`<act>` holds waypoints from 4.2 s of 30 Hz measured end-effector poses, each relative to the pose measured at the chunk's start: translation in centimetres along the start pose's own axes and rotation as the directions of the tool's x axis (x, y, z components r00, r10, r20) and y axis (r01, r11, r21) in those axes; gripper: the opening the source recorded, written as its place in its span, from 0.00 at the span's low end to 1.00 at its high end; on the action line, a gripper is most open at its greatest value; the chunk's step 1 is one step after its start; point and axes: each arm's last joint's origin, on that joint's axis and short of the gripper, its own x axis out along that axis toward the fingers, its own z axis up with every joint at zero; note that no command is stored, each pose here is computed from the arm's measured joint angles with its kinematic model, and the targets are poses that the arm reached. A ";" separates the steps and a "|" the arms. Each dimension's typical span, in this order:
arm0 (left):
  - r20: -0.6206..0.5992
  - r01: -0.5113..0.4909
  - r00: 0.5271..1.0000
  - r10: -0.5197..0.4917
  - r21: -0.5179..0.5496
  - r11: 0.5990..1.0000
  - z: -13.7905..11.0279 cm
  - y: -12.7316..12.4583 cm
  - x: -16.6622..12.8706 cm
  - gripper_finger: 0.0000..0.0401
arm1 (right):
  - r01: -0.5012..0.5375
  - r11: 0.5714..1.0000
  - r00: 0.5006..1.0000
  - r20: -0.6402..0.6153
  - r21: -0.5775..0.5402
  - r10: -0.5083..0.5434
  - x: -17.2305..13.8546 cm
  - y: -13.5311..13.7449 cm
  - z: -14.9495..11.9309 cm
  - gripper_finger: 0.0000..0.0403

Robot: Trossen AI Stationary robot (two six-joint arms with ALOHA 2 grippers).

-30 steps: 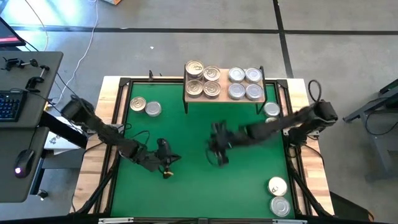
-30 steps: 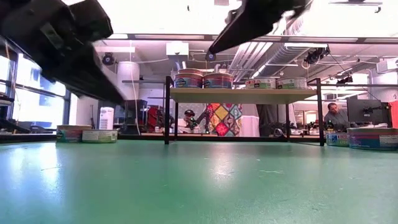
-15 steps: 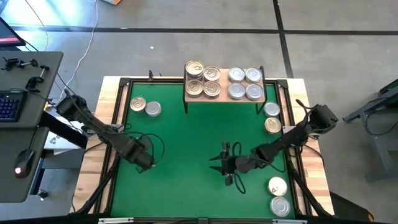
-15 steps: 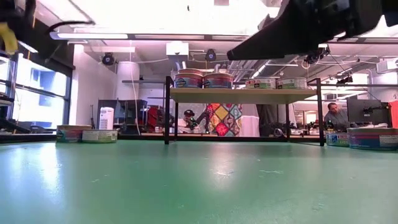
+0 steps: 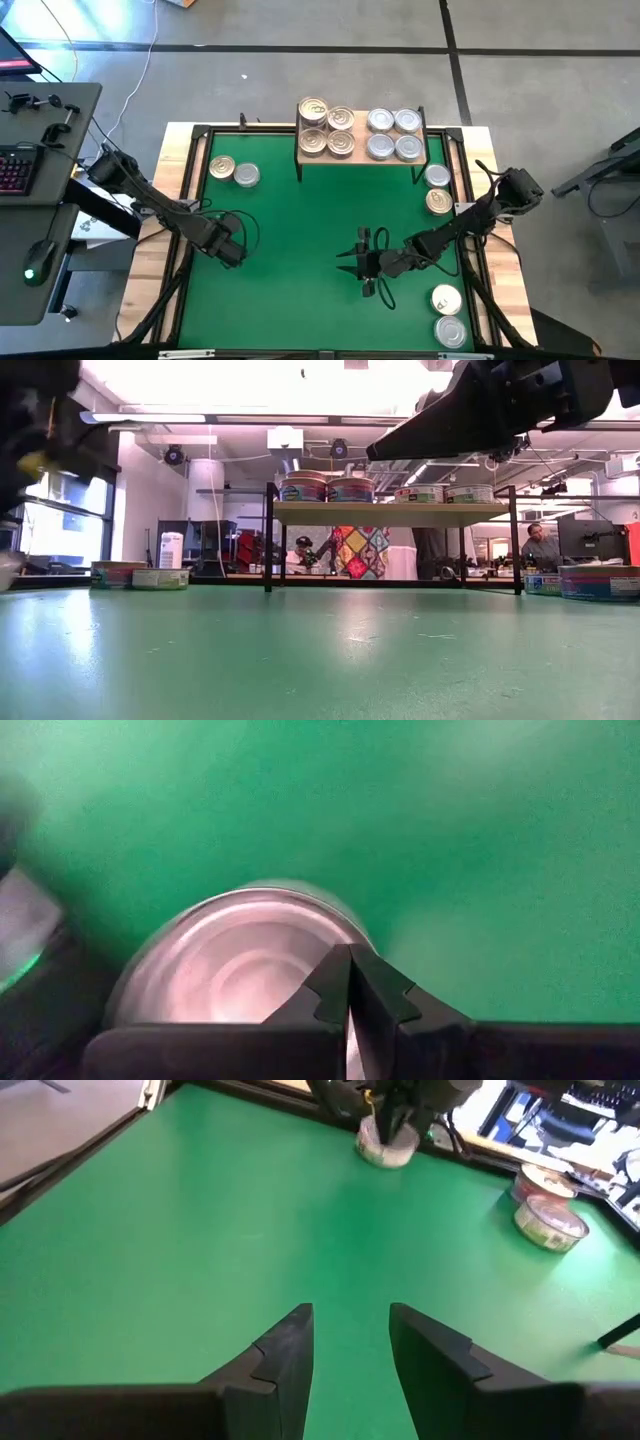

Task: Stack canned seafood by type on shelf
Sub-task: Stack the green tuna can on top of the green tuna can on the shelf

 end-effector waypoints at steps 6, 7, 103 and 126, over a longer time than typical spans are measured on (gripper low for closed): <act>0.321 0.260 0.898 -0.300 0.162 0.952 2.0 -4.1 -5.1 0.00 | 0.020 1.000 1.000 0.019 -0.009 -0.020 0.3 -0.7 0.2 0.31; 0.362 0.285 0.869 -0.336 0.187 0.940 2.3 -4.7 -5.8 0.00 | 0.027 1.000 0.999 0.021 -0.005 -0.027 0.4 -1.0 0.3 0.31; 0.631 0.339 0.598 -0.494 0.359 0.870 4.0 -1.8 6.0 0.00 | 0.011 0.911 0.981 -0.170 -0.412 -0.089 14.8 -3.3 4.3 0.66; 0.785 0.223 0.561 -0.262 0.162 0.961 5.6 -0.6 6.0 0.00 | -0.159 0.962 0.878 -0.478 -0.221 0.035 15.1 -13.3 5.8 0.66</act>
